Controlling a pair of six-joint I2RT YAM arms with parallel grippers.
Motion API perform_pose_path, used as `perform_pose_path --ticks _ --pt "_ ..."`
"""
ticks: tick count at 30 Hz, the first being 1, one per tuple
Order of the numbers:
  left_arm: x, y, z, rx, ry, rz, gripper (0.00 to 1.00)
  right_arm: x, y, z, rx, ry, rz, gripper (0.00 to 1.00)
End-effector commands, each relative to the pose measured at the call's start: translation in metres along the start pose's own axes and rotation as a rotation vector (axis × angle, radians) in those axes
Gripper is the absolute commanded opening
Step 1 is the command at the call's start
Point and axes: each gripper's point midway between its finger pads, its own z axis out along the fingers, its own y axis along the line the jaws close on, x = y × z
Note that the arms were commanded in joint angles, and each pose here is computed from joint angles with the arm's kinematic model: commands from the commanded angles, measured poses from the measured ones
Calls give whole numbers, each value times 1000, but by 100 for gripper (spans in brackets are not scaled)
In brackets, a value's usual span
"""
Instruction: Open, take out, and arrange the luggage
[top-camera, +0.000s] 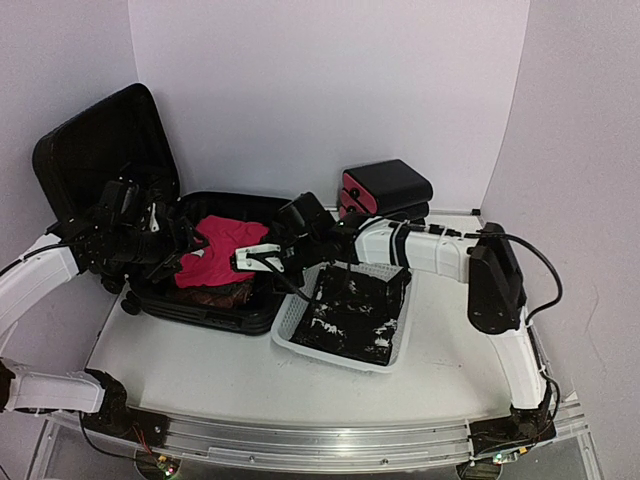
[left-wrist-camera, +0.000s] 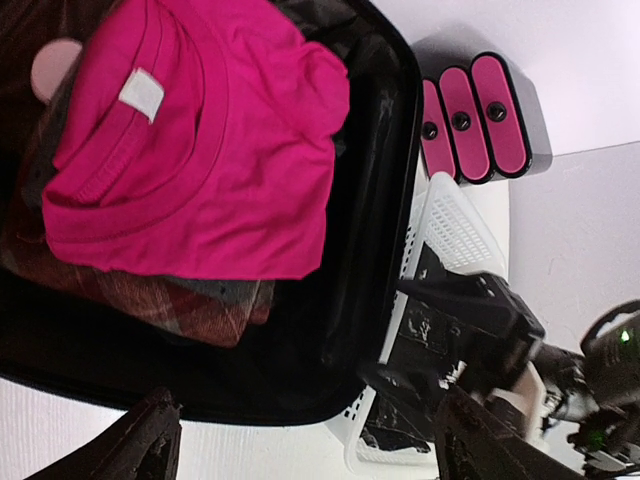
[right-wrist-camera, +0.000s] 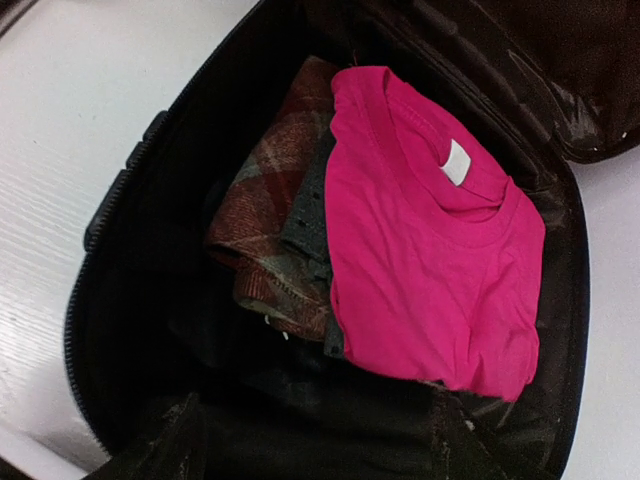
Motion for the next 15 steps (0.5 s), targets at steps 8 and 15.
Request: perform_pose_path --ticks 8,15 --pt "18 14 11 -5 54 -128 83 -5 -29 50 83 1 -152 62" --pt "15 17 6 -13 18 -132 82 3 -32 69 105 34 -153 57"
